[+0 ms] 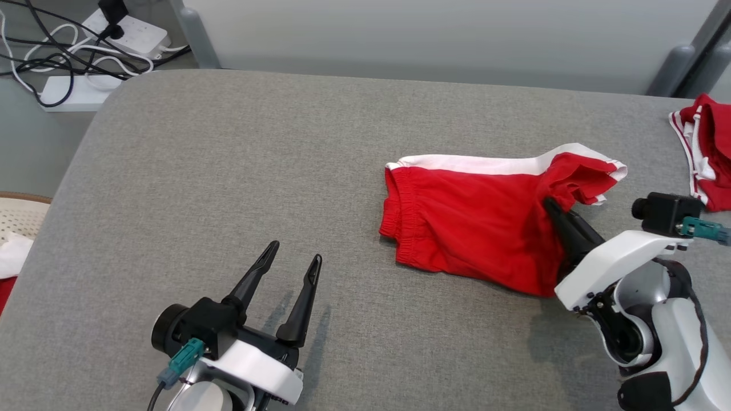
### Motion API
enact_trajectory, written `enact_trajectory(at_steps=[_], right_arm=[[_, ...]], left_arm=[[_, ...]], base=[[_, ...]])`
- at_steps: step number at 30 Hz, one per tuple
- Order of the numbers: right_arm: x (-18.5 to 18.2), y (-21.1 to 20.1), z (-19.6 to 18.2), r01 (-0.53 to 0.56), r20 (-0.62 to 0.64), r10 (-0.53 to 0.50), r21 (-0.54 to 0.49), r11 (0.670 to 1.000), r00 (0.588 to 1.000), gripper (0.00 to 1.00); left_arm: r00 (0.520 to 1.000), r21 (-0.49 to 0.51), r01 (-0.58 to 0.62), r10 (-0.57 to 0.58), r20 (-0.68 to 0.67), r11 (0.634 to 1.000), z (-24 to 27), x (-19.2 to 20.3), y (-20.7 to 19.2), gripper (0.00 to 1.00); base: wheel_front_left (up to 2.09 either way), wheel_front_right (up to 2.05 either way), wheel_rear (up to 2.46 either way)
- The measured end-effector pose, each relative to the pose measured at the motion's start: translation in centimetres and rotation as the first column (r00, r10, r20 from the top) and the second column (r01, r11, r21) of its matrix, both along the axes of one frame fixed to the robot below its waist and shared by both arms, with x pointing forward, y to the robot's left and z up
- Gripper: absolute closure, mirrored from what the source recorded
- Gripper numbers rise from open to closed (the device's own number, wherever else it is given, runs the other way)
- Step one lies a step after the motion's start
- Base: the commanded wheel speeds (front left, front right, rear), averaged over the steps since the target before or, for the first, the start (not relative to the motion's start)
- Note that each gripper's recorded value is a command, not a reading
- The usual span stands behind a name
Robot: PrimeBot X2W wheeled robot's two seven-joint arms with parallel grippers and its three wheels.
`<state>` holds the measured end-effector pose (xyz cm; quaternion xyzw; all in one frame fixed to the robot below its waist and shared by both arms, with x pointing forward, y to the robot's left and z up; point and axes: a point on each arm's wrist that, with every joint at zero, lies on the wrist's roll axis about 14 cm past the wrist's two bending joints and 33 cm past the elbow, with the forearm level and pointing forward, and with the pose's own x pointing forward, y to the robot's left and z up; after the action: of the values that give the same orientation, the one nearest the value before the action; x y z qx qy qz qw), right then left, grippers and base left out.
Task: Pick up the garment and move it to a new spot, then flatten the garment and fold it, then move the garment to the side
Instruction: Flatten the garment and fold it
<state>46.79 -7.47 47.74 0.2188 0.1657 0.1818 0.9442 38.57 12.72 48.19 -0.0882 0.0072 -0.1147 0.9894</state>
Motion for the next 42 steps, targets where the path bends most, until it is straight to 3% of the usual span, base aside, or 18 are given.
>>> enact_trajectory(at_steps=[10,16,26,27,28,37,42], right_arm=[[0.5,7.9,0.0,-0.194,-0.013,0.194,0.0,0.981,0.981,1.0],[0.0,10.5,-2.2,-0.27,-0.09,0.267,-0.022,0.963,0.96,1.0],[-0.8,13.3,-3.5,-0.354,-0.113,0.348,-0.041,0.934,0.931,1.0],[-0.8,13.3,-3.7,-0.354,-0.119,0.347,-0.045,0.934,0.93,0.79],[-0.6,13.2,-3.8,-0.35,-0.119,0.343,-0.047,0.936,0.932,0.03],[0.8,13.3,0.1,-0.313,0.069,0.315,-0.039,0.949,0.947,0.0],[1.7,11.0,2.5,-0.258,0.187,0.267,-0.073,0.964,0.945,0.0]], left_arm=[[0.998,-0.005,-0.066,0.066,-0.003,0.998,0.2,-1.5,2.0,0.0],[0.995,-0.008,-0.103,0.102,-0.012,0.995,0.1,-2.4,3.0,0.0],[0.992,-0.009,-0.118,0.117,-0.037,0.993,-0.6,-2.8,3.3,0.0],[0.992,-0.009,-0.117,0.116,-0.039,0.993,-0.7,-2.7,3.2,0.0],[0.993,-0.01,-0.116,0.115,-0.041,0.993,-0.8,-2.7,3.2,0.0],[0.994,-0.015,-0.105,0.104,-0.035,0.994,-0.7,-2.2,2.9,0.0],[0.996,-0.019,-0.087,0.087,-0.026,0.996,-0.4,-1.8,2.4,0.0]], base=[[0.0,0.0,0.0],[0.0,0.0,0.0],[0.0,0.0,0.0],[0.0,0.0,0.0],[0.0,0.0,0.0],[0.0,0.0,0.0],[0.0,0.0,0.0]])
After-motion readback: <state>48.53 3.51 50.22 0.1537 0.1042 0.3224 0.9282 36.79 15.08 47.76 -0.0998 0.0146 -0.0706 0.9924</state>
